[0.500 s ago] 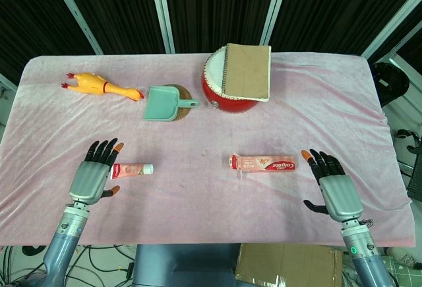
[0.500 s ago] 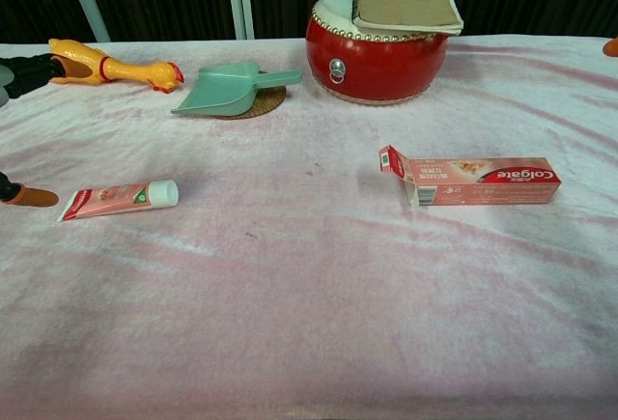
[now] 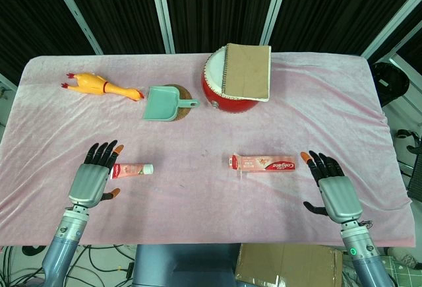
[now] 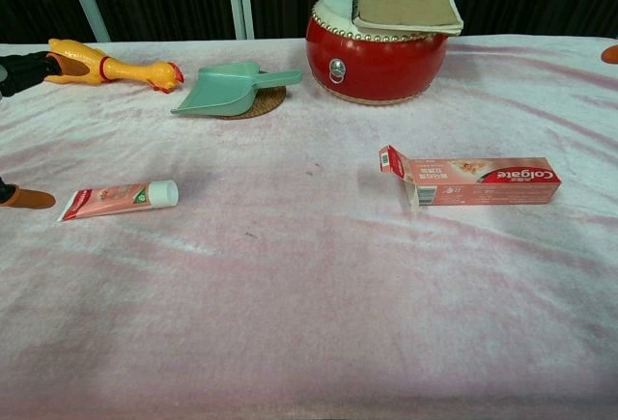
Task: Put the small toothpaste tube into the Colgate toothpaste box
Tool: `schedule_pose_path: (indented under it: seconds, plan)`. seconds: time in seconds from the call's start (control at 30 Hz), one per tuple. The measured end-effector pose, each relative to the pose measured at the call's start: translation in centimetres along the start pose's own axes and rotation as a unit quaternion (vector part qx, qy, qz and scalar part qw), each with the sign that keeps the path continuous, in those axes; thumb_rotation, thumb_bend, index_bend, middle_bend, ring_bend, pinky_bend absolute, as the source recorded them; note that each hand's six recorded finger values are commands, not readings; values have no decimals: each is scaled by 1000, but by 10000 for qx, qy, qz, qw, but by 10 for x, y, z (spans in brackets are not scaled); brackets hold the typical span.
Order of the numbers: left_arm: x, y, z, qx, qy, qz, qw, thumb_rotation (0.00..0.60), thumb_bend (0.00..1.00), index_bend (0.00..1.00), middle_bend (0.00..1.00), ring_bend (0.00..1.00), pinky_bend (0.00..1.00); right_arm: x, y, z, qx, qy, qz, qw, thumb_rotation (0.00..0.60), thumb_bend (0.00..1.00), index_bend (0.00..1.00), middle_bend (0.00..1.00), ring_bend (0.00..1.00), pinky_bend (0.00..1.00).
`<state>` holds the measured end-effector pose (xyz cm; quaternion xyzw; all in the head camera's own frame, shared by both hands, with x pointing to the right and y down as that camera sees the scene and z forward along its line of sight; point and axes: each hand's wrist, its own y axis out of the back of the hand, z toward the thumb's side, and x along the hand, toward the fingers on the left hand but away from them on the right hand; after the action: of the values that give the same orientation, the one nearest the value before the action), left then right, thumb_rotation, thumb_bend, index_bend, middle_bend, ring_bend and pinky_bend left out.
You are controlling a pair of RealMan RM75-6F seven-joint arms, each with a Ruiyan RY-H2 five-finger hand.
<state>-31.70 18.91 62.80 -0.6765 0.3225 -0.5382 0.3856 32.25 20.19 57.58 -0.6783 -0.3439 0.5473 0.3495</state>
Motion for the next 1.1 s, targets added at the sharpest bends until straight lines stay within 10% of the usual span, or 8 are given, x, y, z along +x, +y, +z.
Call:
schedule_pose_path:
  seconds: [0.57, 1.1]
  plan:
    - [3, 7, -2, -92, 60, 68, 9999, 600, 0, 0, 0, 0, 0, -15, -9, 1, 59, -58, 116, 9999, 600, 126, 0, 0, 0, 73]
    - [12, 11, -17, -125, 332, 141, 9993, 600, 0, 0, 0, 0, 0, -95, -29, 20, 311, 15, 269, 9992, 600, 173, 150, 174, 121, 197]
